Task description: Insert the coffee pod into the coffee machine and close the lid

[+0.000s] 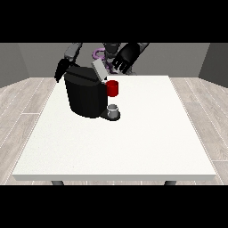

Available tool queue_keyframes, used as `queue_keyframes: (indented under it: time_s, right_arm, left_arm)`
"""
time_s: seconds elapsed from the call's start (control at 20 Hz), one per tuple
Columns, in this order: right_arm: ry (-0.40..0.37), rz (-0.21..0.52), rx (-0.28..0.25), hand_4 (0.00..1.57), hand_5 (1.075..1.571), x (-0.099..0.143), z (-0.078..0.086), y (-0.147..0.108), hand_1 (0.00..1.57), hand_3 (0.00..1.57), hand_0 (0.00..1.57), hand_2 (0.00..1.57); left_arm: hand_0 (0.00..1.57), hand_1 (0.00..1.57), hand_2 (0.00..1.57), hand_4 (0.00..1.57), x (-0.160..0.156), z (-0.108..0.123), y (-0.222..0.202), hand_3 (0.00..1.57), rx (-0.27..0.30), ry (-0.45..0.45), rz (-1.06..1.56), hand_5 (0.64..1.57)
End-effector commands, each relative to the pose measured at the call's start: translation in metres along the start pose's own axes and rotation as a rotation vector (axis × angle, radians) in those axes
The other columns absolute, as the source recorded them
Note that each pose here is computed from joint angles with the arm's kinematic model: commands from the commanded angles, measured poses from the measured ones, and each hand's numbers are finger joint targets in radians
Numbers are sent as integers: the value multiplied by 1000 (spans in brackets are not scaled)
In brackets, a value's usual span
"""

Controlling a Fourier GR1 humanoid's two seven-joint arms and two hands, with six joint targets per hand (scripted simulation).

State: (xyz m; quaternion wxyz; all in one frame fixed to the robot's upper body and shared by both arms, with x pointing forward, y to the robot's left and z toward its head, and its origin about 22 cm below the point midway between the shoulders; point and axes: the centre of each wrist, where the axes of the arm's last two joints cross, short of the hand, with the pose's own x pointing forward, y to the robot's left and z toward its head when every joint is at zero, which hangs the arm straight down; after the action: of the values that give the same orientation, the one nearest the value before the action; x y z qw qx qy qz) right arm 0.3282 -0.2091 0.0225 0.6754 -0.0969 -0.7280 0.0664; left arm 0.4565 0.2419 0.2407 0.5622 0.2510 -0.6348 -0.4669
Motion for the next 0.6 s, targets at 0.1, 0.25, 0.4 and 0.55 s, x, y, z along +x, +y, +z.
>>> queue_keyframes:
  time_s: [0.1, 0.25, 0.4, 0.55]
  right_arm:
    - [-43, -4, -7, 0, 1571, 7, -5, -2, 0, 0, 0, 0]
    - [-86, -3, -27, 147, 1571, 30, -23, -6, 0, 0, 0, 0]
    - [-83, -10, -46, 0, 1571, 30, -21, -8, 0, 0, 0, 0]
    - [-87, -7, -57, 0, 1571, 22, -23, -9, 0, 0, 0, 0]
  left_arm:
    - [1265, 1265, 1303, 465, 10, 7, 40, 1256, 38, -46, -14, 1571]
    - [1223, 1223, 1288, 491, 24, 3, 42, 1245, 89, -53, -39, 1571]
    - [1188, 1188, 1266, 471, 10, 5, 40, 1227, 76, -49, -37, 1571]
    - [1186, 1186, 1256, 472, 27, 2, 45, 1227, 64, -78, -57, 1571]
